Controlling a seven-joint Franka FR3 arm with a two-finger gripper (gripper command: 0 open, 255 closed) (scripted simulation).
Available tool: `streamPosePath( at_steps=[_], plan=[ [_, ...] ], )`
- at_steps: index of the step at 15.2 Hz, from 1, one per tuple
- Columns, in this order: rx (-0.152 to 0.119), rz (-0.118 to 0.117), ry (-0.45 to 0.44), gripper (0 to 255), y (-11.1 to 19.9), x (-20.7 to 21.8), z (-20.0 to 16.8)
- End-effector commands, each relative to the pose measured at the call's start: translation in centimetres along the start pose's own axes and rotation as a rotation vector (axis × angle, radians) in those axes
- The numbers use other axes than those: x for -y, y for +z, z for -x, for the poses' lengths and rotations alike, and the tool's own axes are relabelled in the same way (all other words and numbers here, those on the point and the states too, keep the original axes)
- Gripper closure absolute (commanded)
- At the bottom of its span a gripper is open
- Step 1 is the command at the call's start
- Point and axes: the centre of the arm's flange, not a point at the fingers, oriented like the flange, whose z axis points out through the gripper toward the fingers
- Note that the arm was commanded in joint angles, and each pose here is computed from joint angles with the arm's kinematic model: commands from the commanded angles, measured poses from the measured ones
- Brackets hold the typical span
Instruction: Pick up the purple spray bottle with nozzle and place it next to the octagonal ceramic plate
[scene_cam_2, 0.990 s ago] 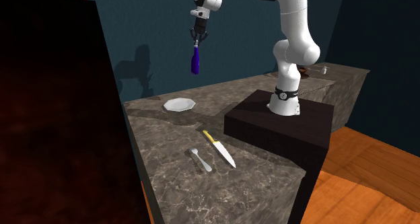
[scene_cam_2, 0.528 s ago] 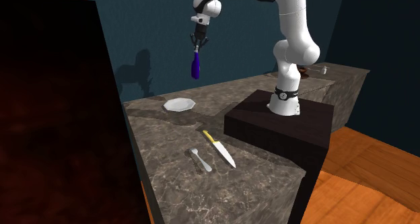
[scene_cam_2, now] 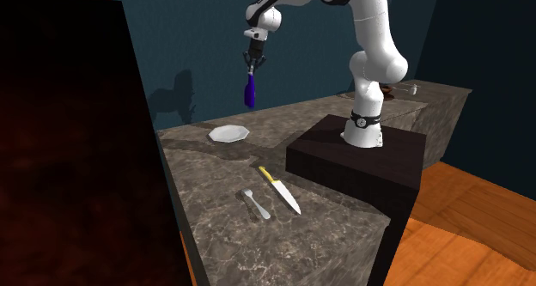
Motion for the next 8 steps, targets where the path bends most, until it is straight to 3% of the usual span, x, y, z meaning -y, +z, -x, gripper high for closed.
streamPosePath(
  at_steps=[1,8],
  plan=[
    [0.000,0.000,0.000,255,1.1,0.2,0.0],
    [0.000,0.000,0.000,255,4.7,1.1,0.0]
  ],
)
